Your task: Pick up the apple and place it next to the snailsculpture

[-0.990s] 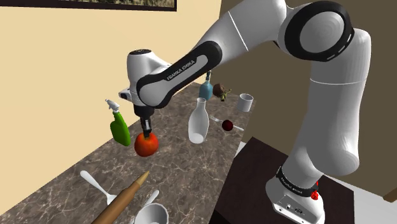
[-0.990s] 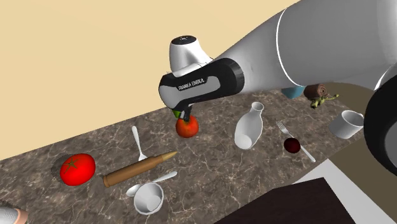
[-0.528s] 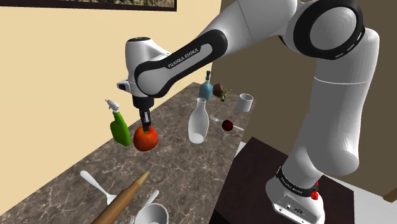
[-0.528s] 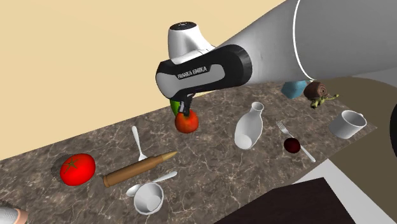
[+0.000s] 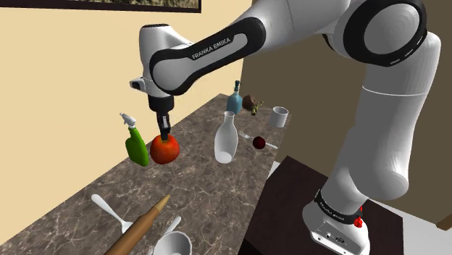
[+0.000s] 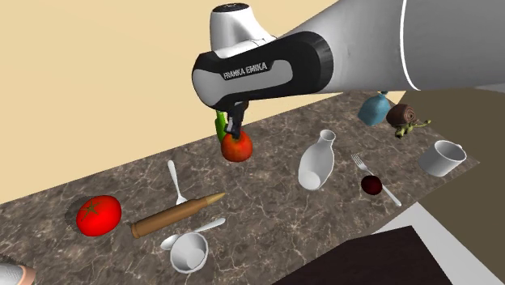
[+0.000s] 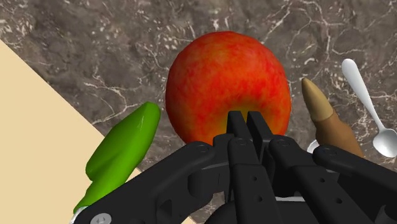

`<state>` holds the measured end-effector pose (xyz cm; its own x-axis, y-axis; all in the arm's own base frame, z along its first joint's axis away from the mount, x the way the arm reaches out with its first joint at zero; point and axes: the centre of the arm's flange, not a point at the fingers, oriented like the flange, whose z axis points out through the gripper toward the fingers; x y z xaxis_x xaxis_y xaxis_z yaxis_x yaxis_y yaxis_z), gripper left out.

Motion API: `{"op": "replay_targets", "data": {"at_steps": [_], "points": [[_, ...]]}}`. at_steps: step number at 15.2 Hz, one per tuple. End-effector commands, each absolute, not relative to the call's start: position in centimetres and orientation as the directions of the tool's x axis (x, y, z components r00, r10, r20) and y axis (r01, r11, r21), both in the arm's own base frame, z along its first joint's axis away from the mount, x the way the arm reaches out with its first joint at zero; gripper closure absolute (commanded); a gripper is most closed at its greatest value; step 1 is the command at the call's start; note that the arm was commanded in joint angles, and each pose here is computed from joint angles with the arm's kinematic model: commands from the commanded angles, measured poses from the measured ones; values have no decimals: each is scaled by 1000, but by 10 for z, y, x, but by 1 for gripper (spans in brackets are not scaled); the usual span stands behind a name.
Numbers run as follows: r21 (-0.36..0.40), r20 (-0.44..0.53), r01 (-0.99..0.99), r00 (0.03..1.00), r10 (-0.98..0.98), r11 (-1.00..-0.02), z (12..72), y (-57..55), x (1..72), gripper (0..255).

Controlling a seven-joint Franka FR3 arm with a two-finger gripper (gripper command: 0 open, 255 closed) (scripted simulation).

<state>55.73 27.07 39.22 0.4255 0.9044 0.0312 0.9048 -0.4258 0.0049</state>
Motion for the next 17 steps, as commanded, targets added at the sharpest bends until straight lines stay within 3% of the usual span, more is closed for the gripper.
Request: {"op": "replay_targets", "data": {"at_steps": [1,17], "points": [[5,31,905,425,904,-426,403,270,556,255],[5,31,905,425,904,-426,477,257,556,255]]}}
